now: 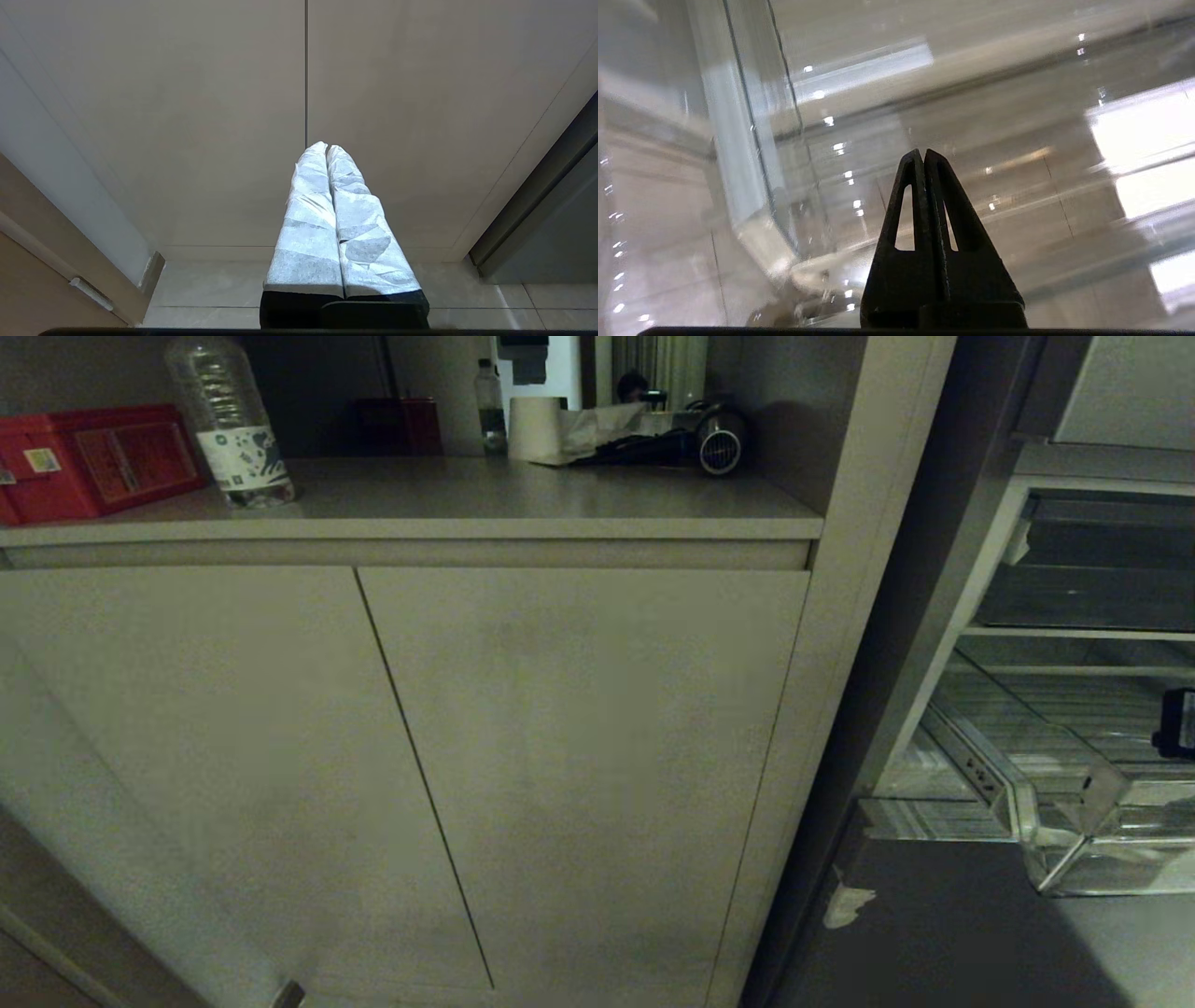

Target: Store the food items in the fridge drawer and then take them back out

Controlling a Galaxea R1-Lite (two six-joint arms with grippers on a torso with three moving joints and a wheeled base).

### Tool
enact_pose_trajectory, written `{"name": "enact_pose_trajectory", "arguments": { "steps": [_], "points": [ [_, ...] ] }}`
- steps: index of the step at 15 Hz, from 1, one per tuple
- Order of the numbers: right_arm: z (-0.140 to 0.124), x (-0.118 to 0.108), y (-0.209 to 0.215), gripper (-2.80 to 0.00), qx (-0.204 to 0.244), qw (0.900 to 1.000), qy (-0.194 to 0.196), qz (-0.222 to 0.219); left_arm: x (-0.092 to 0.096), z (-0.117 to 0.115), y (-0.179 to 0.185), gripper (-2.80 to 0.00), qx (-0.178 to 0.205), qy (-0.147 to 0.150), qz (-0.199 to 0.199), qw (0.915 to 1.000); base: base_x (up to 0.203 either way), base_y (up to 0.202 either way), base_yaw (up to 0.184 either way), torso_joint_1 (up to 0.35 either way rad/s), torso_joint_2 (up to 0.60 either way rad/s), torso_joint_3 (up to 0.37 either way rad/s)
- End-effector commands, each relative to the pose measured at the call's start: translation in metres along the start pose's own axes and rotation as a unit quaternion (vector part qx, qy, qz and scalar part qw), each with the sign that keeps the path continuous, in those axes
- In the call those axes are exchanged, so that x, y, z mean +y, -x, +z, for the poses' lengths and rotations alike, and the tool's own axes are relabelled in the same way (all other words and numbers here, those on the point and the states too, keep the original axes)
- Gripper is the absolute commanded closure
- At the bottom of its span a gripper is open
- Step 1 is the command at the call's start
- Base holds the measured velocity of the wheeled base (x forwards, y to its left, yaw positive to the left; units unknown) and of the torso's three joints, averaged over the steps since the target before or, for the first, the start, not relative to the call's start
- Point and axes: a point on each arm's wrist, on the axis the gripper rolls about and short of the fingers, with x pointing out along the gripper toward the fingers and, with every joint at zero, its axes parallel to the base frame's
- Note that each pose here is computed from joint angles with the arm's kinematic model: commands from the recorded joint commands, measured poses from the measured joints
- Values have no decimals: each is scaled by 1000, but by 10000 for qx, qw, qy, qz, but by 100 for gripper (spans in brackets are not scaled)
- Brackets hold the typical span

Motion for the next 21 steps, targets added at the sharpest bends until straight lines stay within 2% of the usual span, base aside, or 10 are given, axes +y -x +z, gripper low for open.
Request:
{"name": "enact_pose_trajectory", "arguments": {
  "steps": [1,5,9,12,15,17,21],
  "points": [
    [-3,-2,13,0,30,10000,-20,-31,0,0,0,0,3,-1,1,10000,0,0,0,0,0,0],
    [-4,-5,16,0,2,9999,-107,-35,0,0,0,0,3,-1,1,10000,0,0,0,0,0,0],
    [11,-3,5,0,-773,9967,-136,182,0,0,0,0,3,-1,1,10000,0,0,0,0,0,0],
    [11,-4,11,0,-903,9954,-240,194,0,0,0,0,5,-1,1,10000,0,0,0,0,0,0],
    [-1,-5,40,0,-1153,9928,-262,185,0,0,0,0,3,-1,1,10000,0,0,0,0,0,0],
    [-10,-6,69,0,-1490,9883,-243,223,0,0,0,0,3,-1,1,10000,0,0,0,0,0,0],
    [-45,-9,142,0,-2472,9678,-175,445,0,0,0,0,3,-1,1,10000,0,0,0,0,0,0]
  ]
}}
